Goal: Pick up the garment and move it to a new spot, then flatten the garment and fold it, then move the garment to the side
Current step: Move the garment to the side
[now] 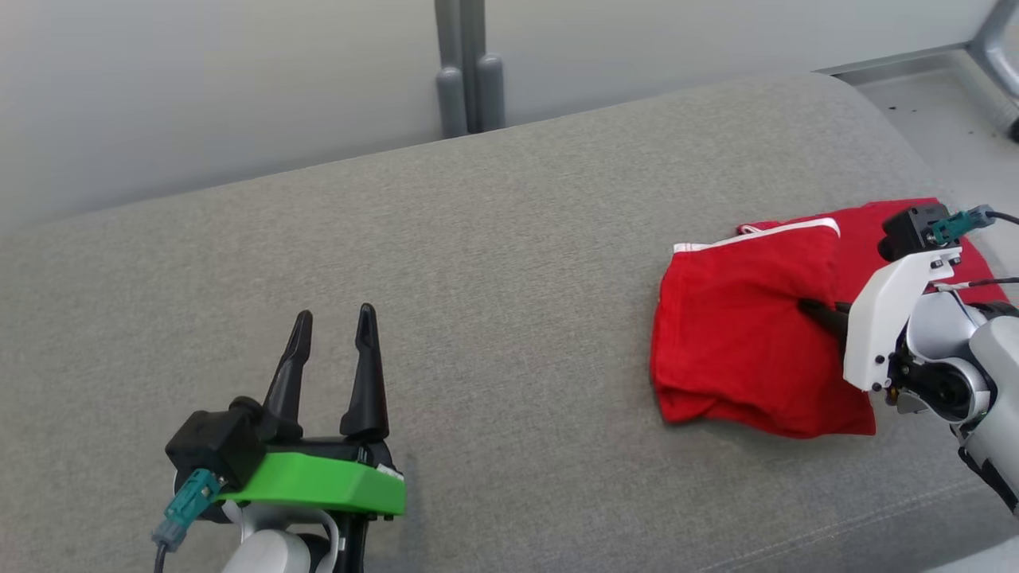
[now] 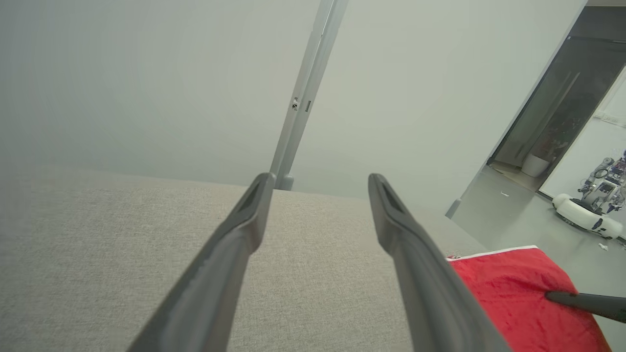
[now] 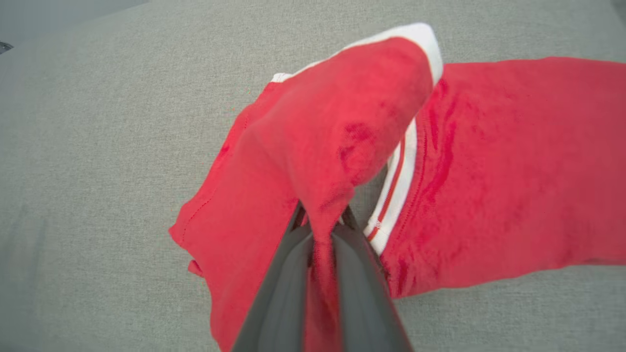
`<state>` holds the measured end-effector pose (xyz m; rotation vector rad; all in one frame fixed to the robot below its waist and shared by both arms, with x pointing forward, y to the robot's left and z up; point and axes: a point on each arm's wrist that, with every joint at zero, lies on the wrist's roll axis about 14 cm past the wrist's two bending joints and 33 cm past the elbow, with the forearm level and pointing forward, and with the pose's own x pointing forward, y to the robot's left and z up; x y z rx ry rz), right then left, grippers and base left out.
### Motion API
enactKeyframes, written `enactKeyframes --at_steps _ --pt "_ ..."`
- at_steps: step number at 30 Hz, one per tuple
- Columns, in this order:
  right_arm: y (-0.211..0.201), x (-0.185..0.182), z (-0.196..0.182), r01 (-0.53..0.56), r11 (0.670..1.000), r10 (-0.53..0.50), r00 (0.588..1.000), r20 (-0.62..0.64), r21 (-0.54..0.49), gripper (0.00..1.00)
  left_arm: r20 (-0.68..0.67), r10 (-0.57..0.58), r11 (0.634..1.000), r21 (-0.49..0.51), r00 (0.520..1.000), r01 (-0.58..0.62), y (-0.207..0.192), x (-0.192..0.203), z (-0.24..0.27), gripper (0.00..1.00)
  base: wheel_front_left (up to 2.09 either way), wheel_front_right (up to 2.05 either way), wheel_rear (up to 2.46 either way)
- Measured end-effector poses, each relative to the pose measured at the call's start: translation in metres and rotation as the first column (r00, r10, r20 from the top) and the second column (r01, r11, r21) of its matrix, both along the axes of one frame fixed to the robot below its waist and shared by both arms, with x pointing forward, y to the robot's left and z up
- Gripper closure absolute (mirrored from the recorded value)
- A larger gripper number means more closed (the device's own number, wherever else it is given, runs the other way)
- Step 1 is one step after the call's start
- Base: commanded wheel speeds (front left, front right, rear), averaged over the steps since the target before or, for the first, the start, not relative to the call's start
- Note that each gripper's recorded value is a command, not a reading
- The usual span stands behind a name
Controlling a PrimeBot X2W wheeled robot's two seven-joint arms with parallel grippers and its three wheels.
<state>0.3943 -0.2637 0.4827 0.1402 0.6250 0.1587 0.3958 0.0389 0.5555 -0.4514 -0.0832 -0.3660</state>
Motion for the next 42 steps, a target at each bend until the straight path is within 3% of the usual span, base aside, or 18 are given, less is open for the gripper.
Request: enactKeyframes --at_steps 10,21,30,42 --pt "-0.019 -0.01 0.015 0.051 0.998 -0.05 0.998 0.024 -0.031 1.0 0.003 -0.1 0.995 -0.015 0.995 0.1 -0.036 0.003 0.0 0.0 0.0 0.0 0.0" --pt "-0.008 0.016 0.047 0.02 0.999 -0.016 0.996 0.092 -0.042 1.0 -0.009 -0.087 0.996 -0.012 0.996 0.087 -0.031 0.007 -0.006 0.0 0.0 0.0 0.0" --pt "-0.029 0.02 0.064 0.003 0.989 0.003 0.999 0.041 -0.145 1.0 -0.018 -0.063 0.998 -0.009 0.998 0.063 -0.022 0.011 -0.01 0.0 0.0 0.0 0.0" --pt "-0.06 0.043 0.038 0.051 0.972 -0.057 0.998 -0.019 -0.228 1.0 -0.046 -0.033 0.999 0.026 0.998 0.035 -0.006 0.031 -0.024 0.0 0.0 0.0 0.0"
